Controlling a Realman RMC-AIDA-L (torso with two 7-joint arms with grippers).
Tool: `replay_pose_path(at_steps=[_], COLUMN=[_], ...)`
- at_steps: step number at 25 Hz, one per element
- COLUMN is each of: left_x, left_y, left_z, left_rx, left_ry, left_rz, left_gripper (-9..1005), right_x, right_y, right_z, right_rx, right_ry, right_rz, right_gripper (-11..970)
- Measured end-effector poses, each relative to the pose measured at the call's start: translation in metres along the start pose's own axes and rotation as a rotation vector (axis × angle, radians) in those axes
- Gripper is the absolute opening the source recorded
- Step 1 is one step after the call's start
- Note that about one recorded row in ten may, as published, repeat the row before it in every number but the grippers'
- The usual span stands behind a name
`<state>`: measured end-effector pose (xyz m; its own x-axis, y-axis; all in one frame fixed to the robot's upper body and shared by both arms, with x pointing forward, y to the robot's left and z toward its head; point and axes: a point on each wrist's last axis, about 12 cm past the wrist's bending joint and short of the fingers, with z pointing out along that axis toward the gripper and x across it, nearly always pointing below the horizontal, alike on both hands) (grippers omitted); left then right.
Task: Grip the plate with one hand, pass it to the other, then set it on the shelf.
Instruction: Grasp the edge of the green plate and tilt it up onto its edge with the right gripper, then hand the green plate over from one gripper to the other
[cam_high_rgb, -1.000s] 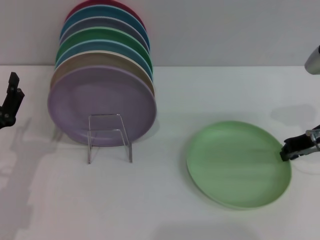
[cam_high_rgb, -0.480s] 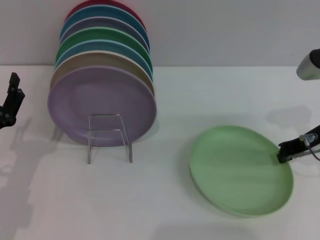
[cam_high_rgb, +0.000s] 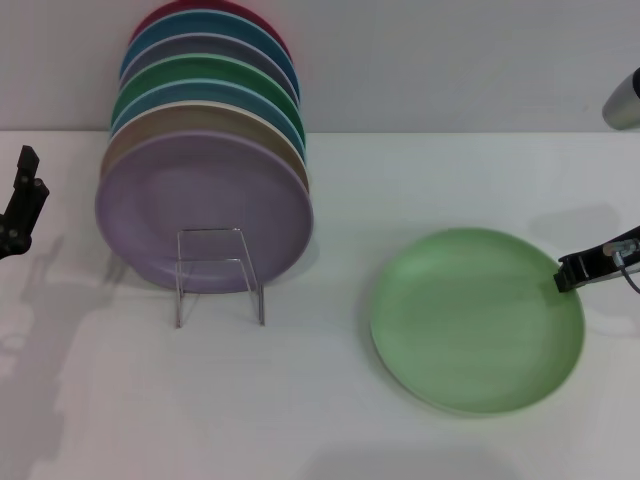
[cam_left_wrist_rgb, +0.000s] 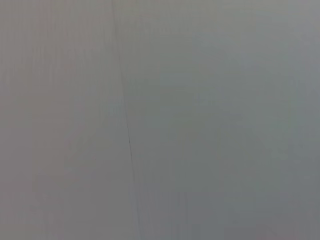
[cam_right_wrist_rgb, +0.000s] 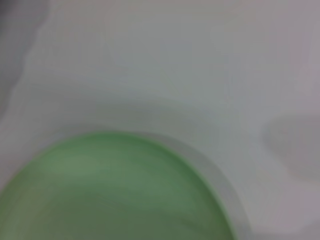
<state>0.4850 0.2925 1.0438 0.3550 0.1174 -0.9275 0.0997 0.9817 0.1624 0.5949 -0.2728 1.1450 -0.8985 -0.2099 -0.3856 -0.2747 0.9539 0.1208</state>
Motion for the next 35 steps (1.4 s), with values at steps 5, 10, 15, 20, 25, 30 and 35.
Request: replay_pose_path(at_steps=[5,10,15,20,25,30,35], left_x=[-0.001,-0.002,-0.006,-0.019,-0.070,-0.127,-0.184], left_y=[0.000,0.000,-0.003,0.001,0.004,-0.005,-0.040], left_z=[-0.001,0.000,0.008,0.027,0.078,0.118,0.135], left_rx=[0.000,-0.002,0.005,0.086,0.247,0.316,0.387], left_ry=[-0.004,-0.014,-0.046,-0.069,0.032,0.138,0.335], left_rz=[-0.001,-0.001,-0.024,-0.087,-0.117,-0.093,0.046], left_gripper=[784,784,785,785,784,785,785], right_x=[-0.002,-0.001,0.009,0.025,0.044,0.063,0.078], right_y=[0.002,0.007,0.008,0.001,-0.010,-0.024,-0.036], right_z=[-0.012,-0.028,-0.041,-0.046,-0.048,-0.045,-0.030], right_rx=[-0.031,-0.073,-0.127,-0.124,-0.102,-0.066,-0.071], right_ry=[-0.098,-0.233,-0.400,-0.471,-0.580,-0.711,-0.811], right_rz=[-0.025,-0.078,-0.122,-0.143,-0.157,-0.180,-0.221], right_gripper=[14,14,14,14,14,15,15])
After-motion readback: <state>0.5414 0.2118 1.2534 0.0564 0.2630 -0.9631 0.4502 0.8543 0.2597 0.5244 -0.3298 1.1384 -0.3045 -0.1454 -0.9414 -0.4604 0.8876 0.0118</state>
